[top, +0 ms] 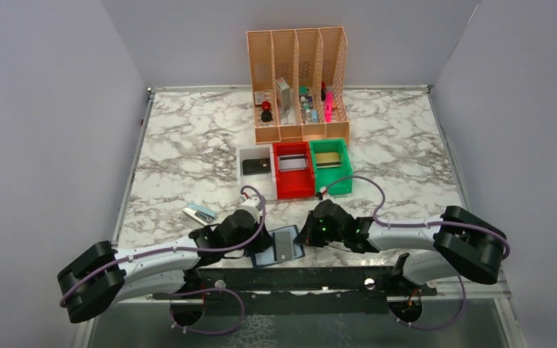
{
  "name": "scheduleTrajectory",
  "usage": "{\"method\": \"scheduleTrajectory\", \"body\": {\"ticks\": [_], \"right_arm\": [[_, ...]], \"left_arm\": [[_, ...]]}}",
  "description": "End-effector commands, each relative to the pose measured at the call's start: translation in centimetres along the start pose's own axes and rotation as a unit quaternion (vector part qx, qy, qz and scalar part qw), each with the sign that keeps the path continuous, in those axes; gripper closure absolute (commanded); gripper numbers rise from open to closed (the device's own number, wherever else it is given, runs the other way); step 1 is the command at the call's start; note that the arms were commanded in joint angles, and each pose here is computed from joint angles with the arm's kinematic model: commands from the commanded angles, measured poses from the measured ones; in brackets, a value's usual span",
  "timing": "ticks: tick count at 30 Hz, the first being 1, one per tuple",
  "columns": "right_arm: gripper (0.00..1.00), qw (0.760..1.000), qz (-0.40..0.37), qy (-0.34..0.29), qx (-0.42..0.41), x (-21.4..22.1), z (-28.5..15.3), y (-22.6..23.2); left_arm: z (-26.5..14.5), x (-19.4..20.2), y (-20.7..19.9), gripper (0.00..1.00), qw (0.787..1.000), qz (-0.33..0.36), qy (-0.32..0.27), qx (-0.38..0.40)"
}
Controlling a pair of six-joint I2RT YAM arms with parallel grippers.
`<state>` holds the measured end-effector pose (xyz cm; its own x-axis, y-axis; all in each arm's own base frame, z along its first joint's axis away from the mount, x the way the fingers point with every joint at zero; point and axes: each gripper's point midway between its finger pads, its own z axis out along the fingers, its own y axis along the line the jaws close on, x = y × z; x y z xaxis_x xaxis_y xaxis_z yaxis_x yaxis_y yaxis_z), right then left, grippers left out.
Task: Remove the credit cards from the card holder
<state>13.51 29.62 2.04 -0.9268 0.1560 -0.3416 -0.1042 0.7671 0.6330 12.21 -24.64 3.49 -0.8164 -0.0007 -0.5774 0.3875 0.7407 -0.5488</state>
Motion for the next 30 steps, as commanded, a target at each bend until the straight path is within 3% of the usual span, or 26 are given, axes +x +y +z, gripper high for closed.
{"method": "scheduleTrajectory", "body": {"ticks": [1, 8, 11, 17, 23, 30], "right_arm": [[0.94, 0.994, -0.024, -0.017, 0.101, -0.3, -0.3, -4.8], [0.87, 0.995, -0.051, -0.029, 0.081, -1.4, -1.0, -3.1], [0.76, 0.996, -0.075, -0.040, 0.023, -2.1, -1.9, -0.5], [0.65, 0.990, -0.117, -0.029, -0.077, -1.8, -2.5, 3.3], [0.68, 0.989, -0.128, 0.005, -0.074, -1.2, -0.8, 3.9], [0.71, 0.991, -0.133, 0.018, -0.008, -1.1, 0.7, 1.7]], "left_arm": [[-0.2, 0.3, 0.8, 1.00, 1.000, 0.006, 0.005, -0.018], [-0.2, 0.2, 0.8, 1.00, 1.000, 0.005, 0.005, -0.019], [-0.2, 0.1, 0.6, 1.00, 1.000, 0.004, 0.003, -0.017], [0.0, -0.1, 0.4, 1.00, 1.000, 0.000, -0.001, -0.014], [0.1, -0.3, 0.2, 1.00, 1.000, -0.002, -0.002, -0.011], [0.0, -0.4, 0.2, 1.00, 1.000, -0.002, -0.004, -0.011]]}}
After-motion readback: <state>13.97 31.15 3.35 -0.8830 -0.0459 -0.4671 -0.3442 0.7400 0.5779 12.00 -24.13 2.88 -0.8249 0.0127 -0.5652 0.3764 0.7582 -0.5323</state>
